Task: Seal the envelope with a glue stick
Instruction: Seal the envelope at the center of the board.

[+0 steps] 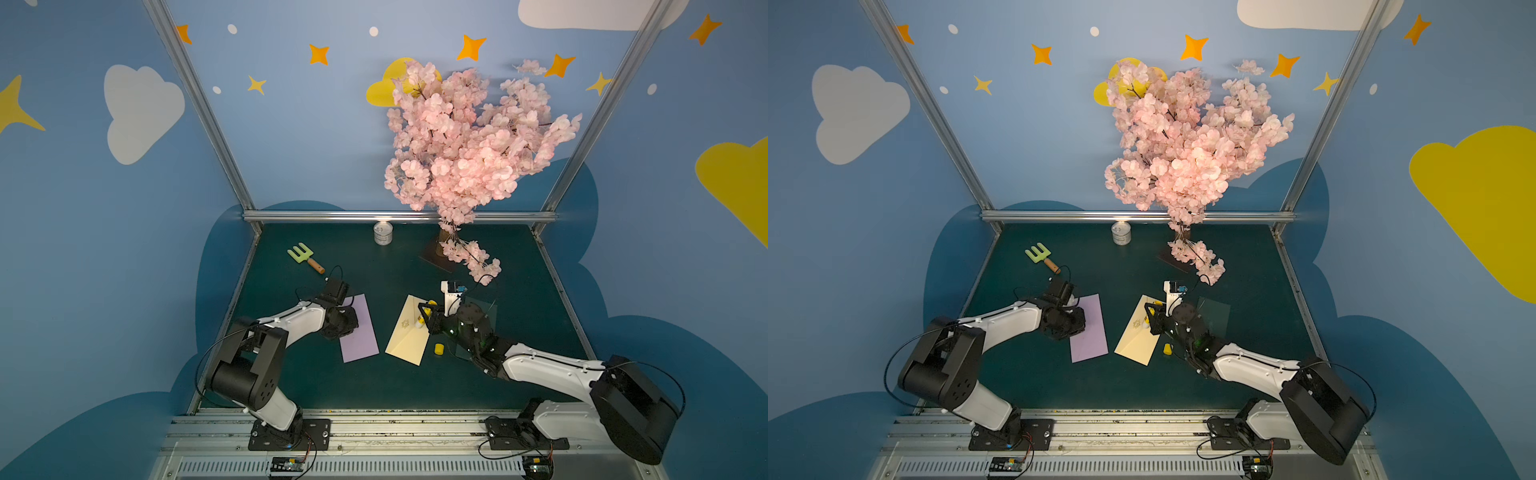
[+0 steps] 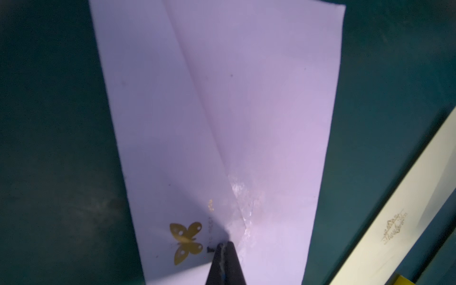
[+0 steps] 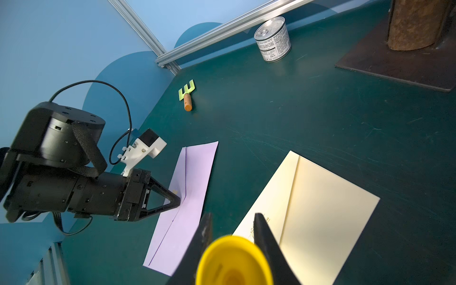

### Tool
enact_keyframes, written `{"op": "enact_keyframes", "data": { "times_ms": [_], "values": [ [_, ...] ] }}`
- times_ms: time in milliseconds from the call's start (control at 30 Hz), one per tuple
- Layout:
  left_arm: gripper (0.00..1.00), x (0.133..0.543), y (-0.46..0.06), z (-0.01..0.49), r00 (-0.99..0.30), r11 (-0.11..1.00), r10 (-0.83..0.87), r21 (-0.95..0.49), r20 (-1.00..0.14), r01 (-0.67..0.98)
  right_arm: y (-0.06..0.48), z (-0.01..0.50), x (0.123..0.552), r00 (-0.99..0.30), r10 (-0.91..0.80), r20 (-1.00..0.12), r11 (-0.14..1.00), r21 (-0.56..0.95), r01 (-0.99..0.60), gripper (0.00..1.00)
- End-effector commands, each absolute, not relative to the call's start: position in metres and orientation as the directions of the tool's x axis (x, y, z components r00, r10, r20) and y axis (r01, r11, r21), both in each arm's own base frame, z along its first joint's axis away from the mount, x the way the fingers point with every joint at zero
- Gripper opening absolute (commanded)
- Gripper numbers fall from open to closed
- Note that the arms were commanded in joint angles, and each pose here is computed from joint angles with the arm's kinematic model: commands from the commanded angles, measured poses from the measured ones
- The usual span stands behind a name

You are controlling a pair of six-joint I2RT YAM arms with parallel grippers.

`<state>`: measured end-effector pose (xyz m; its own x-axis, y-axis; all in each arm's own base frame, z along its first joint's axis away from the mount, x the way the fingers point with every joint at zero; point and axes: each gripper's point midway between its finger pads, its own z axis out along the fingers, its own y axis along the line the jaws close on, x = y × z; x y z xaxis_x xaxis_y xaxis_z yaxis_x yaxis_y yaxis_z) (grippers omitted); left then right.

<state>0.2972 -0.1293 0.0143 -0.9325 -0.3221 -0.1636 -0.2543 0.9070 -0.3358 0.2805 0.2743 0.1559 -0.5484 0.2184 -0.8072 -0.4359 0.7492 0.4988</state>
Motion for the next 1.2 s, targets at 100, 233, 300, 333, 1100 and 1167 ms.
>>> {"op": "enact_keyframes", "data": {
  "times_ms": [100, 233, 300, 333, 1100, 1167],
  "values": [
    [0.03, 0.279, -0.092, -0.021, -0.935, 0.936, -0.337, -0.144, -0.113, -0.32, 0.275, 0.164, 0.283, -0.535, 0.225, -0.815, 0.745, 0.498, -0.445, 0.0],
    [0.03, 0.277, -0.088, -0.022, -0.937, 0.941, -0.331, -0.12, -0.111, -0.318, 0.274, 0.166, 0.283, -0.531, 0.225, -0.817, 0.746, 0.495, -0.446, 0.0],
    [0.03, 0.277, -0.088, -0.021, -0.935, 0.939, -0.337, -0.112, -0.111, -0.326, 0.274, 0.165, 0.283, -0.531, 0.224, -0.817, 0.748, 0.494, -0.444, 0.0],
    [0.03, 0.276, -0.087, -0.021, -0.934, 0.938, -0.341, -0.104, -0.11, -0.33, 0.274, 0.165, 0.283, -0.532, 0.224, -0.817, 0.748, 0.494, -0.444, 0.0],
    [0.03, 0.273, -0.078, -0.043, -0.818, 0.817, -0.575, -0.07, -0.02, -0.572, 0.271, 0.167, 0.281, -0.525, 0.223, -0.821, 0.749, 0.489, -0.446, 0.0],
    [0.03, 0.273, -0.077, -0.045, -0.823, 0.823, -0.567, -0.059, -0.021, -0.565, 0.271, 0.168, 0.281, -0.524, 0.226, -0.821, 0.749, 0.49, -0.446, 0.0]
  ]
}}
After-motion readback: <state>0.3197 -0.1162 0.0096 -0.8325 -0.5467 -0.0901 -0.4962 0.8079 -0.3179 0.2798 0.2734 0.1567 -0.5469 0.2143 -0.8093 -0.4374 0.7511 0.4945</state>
